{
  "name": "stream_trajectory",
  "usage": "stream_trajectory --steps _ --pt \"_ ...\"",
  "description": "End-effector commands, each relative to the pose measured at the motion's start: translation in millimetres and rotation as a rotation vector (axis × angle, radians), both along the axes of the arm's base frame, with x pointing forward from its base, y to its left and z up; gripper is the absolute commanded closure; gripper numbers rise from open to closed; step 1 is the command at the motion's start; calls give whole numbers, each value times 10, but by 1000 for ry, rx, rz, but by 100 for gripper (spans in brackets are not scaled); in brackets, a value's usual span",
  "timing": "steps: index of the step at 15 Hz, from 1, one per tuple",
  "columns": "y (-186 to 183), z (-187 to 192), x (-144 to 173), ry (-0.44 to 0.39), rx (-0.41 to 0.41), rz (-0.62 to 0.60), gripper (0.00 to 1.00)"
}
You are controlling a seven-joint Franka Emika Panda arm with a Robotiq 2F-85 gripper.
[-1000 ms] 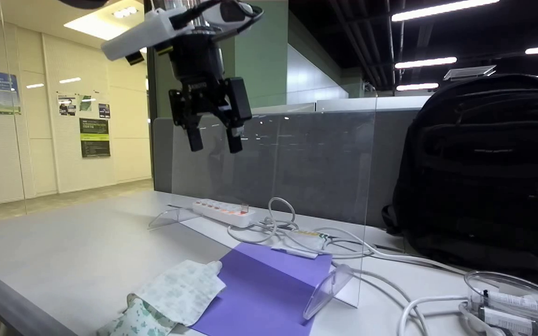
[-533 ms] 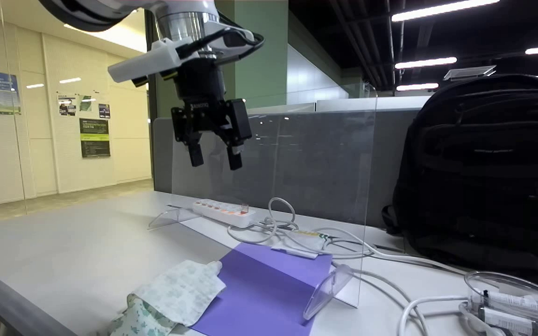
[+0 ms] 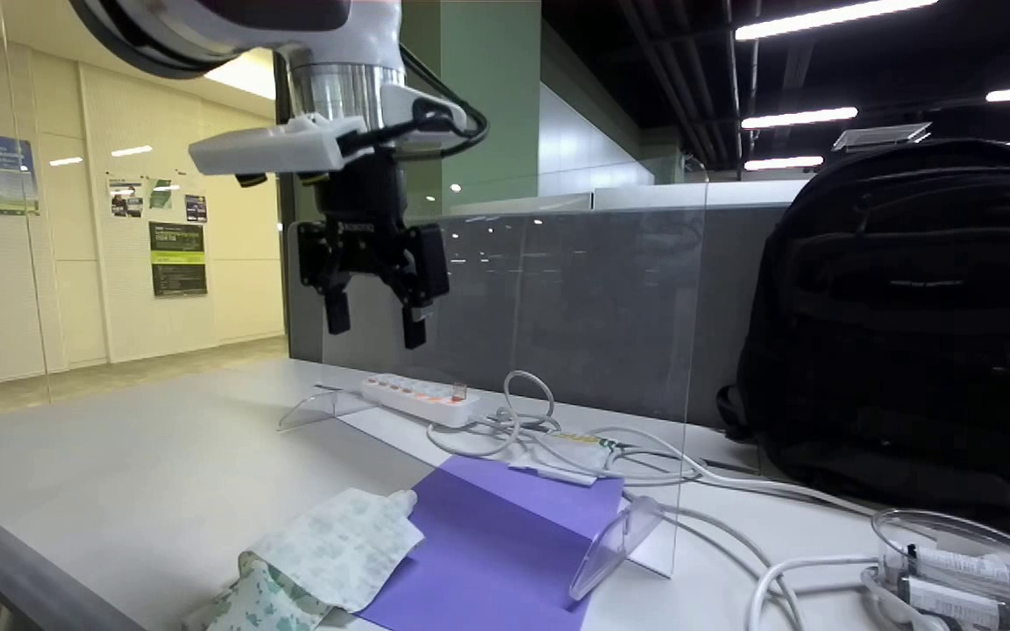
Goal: Pick the cloth on the mat and put it on the countertop shield
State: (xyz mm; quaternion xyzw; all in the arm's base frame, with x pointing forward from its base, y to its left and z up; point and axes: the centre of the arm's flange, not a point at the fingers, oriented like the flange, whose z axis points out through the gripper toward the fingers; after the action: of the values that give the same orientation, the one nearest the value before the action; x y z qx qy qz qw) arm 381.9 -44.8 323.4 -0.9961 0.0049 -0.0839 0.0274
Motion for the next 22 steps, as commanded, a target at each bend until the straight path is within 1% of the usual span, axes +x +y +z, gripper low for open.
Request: stream_trajectory --steps 1,5,9,13,17,19,22 --pt "64 -363 75 70 66 99 0" --pt "140 -666 76 128 94 188 0" --pt "117 -931 62 159 83 232 0" --pt "73 -1121 91 150 49 251 0" --pt "78 -1280 153 93 0 222 0" --pt "76 -1344 177 78 -25 229 0" --pt "29 -1442 196 78 -55 230 0"
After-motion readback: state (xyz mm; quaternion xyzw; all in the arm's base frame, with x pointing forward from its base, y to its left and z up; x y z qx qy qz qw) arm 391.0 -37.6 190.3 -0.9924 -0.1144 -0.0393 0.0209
